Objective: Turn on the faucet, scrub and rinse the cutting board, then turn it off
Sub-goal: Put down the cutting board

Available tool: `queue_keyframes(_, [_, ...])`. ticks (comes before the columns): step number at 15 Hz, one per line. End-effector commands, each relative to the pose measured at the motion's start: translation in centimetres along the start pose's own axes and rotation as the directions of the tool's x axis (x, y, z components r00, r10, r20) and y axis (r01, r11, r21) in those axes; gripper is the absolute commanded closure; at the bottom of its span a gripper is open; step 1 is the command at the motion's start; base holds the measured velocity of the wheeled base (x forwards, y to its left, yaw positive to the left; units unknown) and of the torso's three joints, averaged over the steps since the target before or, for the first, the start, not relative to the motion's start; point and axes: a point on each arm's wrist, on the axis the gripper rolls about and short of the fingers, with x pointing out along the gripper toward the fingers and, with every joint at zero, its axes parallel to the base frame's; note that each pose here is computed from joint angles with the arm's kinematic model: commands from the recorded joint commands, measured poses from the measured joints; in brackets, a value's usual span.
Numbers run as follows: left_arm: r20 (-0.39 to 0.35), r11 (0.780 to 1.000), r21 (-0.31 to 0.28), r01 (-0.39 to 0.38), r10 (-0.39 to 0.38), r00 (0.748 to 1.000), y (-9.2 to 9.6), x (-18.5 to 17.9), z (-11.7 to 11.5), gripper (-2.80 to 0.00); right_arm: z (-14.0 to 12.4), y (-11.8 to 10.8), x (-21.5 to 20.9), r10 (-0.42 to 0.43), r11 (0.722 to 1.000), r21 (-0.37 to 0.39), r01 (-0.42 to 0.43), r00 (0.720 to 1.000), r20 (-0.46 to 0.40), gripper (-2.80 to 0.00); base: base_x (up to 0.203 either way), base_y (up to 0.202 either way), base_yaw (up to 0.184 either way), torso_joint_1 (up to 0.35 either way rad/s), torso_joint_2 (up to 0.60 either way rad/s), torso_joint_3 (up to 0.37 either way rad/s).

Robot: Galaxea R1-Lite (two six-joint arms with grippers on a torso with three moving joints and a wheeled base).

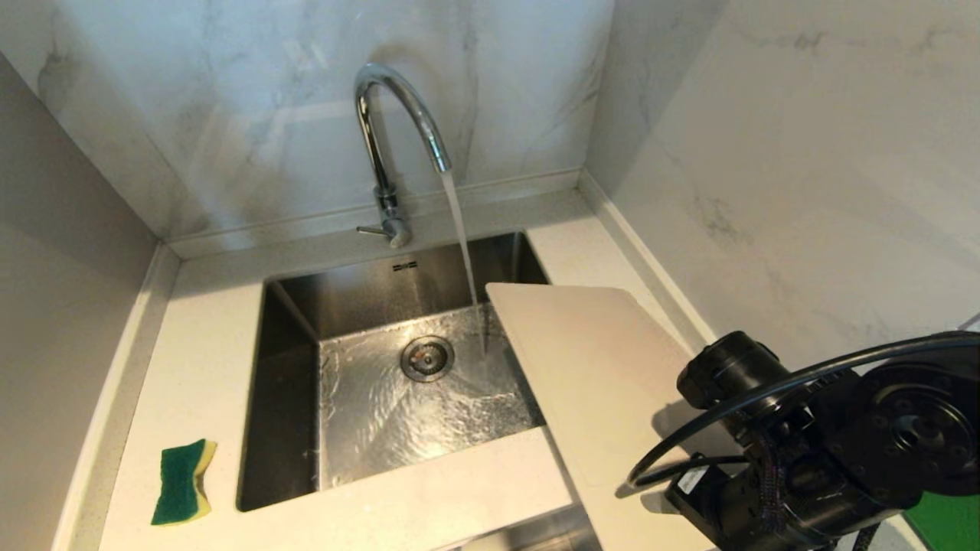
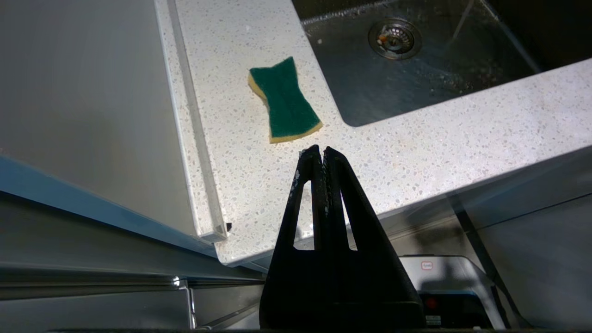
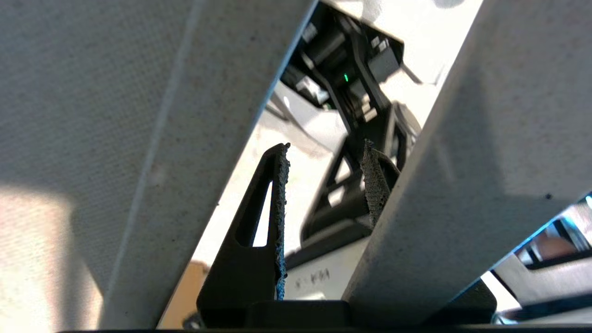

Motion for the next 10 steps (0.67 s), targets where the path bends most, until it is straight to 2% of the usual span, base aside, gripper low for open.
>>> queue_keyframes(1, [0.0,1.0,-0.001,0.0,0.0,1.0,0.0,0.0,0.0,0.0,-0.1,-0.4,0.5,-0.009,1.0,0.007,0.009,1.0,-0.012,0.0,0.0,0.0,0.0,0.0,0.0,0.0])
queue_keyframes(3, [0.0,1.0,-0.001,0.0,0.0,1.0,0.0,0.0,0.0,0.0,-0.2,-0.7,1.0,0.008,1.0,0.007,-0.008,1.0,-0.007,0.0,0.0,0.0,0.0,0.0,0.0,0.0])
queue_keyframes(8, [-0.001,1.0,-0.001,0.0,0.0,1.0,0.0,0.0,0.0,0.0,-0.6,-1.9,2.1,-0.053,0.999,0.007,0.053,0.998,-0.028,0.0,0.0,0.0,0.0,0.0,0.0,0.0])
queue_keyframes(10, [-0.001,1.0,-0.001,0.0,0.0,1.0,0.0,0.0,0.0,0.0,-0.6,-1.9,2.2,-0.043,0.999,0.005,0.044,0.998,-0.036,0.0,0.0,0.0,0.0,0.0,0.0,0.0])
